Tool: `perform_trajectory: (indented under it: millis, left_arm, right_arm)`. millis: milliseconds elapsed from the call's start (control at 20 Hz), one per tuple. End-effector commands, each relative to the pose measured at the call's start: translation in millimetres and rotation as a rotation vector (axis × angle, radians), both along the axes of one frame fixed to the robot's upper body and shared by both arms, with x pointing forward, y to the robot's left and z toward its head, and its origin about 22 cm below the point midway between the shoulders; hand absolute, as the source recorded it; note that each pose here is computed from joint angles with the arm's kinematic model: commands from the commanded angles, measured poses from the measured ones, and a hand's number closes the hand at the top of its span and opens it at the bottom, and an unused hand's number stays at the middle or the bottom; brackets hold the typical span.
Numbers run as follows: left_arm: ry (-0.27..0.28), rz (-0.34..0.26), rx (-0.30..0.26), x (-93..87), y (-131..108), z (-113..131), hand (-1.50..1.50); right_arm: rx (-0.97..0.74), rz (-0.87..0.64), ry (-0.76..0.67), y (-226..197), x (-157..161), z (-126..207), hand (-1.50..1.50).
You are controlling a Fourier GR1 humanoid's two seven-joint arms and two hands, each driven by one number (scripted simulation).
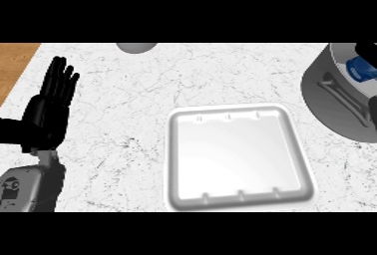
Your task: Pick the can from the tray and place it in the pot
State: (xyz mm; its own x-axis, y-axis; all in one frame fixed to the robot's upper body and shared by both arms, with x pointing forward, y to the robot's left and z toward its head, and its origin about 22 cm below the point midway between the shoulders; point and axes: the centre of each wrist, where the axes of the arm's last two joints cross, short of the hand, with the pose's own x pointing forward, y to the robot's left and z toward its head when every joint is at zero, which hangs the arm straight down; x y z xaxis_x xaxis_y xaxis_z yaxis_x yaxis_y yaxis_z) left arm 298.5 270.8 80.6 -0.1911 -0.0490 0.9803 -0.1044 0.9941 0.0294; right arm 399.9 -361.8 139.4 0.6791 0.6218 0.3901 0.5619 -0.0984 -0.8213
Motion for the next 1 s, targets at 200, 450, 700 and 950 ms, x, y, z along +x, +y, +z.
perform_trajectory:
  millis: [200, 450, 700, 950]
  left_arm:
    - [0.016, -0.005, -0.004, 9.6, -3.3, 11.7, 0.0]
    - [-0.022, -0.018, 0.005, 9.1, -3.2, -3.5, 0.0]
    - [-0.008, -0.03, 0.004, 9.9, -4.0, 10.9, 0.0]
    - [-0.013, -0.051, -0.008, 2.5, -13.9, 7.4, 0.0]
  right_arm:
    - [-0.003, 0.0, 0.064, -50.1, -18.7, -31.1, 1.5]
    - [0.096, -0.025, 0.158, -80.3, -21.4, -43.5, 1.5]
    - [0.393, 0.037, 0.098, -80.8, -28.9, -65.8, -1.5]
    - [0.36, 0.155, 0.081, -86.1, -35.2, -79.1, -1.5]
